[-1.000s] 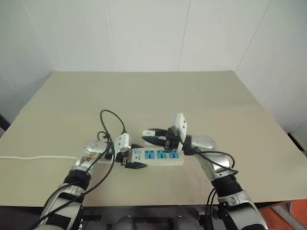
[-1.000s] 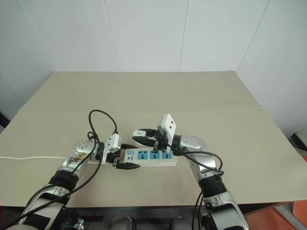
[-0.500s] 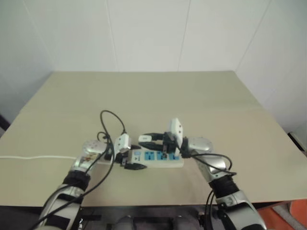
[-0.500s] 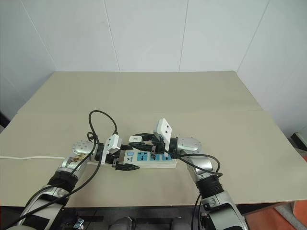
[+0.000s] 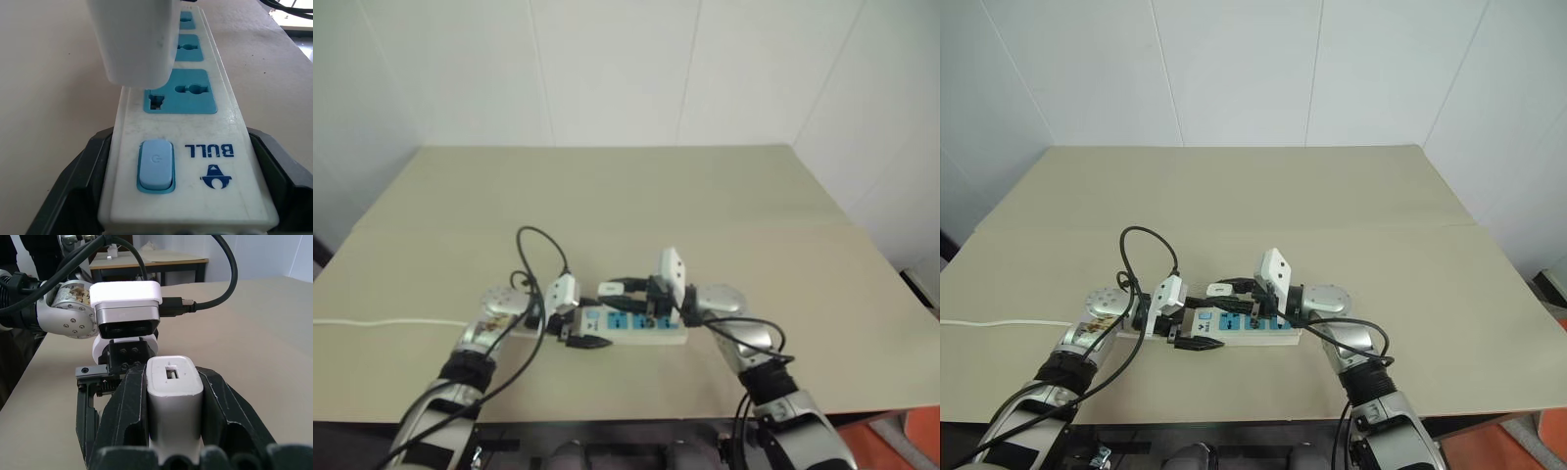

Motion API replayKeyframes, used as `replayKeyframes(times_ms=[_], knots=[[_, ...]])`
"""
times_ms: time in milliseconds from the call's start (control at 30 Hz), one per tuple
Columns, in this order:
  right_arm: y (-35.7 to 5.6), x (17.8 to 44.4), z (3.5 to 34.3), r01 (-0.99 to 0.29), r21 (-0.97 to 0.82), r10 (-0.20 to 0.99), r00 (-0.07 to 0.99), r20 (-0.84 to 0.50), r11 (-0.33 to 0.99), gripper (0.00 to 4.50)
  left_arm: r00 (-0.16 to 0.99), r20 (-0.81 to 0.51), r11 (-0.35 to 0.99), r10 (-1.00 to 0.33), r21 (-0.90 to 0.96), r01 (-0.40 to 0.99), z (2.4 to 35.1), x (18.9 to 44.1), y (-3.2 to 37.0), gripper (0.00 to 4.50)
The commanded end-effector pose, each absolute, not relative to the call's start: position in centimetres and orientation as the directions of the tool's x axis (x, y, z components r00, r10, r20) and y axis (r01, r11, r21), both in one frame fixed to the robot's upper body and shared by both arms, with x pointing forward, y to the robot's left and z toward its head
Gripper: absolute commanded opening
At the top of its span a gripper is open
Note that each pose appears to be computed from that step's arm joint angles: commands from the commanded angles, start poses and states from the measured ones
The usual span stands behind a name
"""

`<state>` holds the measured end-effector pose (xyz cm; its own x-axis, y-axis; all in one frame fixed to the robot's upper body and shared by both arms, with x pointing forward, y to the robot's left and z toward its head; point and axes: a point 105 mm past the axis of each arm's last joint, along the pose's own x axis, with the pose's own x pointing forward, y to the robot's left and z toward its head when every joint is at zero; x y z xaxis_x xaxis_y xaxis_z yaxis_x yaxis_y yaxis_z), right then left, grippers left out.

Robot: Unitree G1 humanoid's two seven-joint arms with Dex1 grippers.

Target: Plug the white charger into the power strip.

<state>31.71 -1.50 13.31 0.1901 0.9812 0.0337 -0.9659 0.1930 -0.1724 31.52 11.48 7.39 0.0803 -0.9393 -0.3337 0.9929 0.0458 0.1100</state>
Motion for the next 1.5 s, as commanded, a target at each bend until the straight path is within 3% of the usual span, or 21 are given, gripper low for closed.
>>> replayKeyframes(times_ms=[33, 1267, 1500], knots=[[-1.3, 31.4, 14.3, -0.960, -0.217, 0.984, 0.164, 0.073, 0.176, 1.11, 0.067, -0.345, 0.025, -0.936, 0.124, 0.992, 7.5, 31.2, 11.6, 3.32], [-1.7, 32.2, 13.1, -0.966, -0.199, 0.986, 0.160, 0.050, 0.167, 1.11, 0.059, -0.343, 0.014, -0.937, 0.130, 0.991, 7.6, 30.8, 11.7, 3.32], [-1.7, 31.7, 12.4, -0.973, -0.194, 0.992, 0.118, 0.038, 0.124, 1.11, 0.061, -0.352, 0.012, -0.934, 0.140, 0.990, 7.6, 30.5, 12.3, 3.32]])
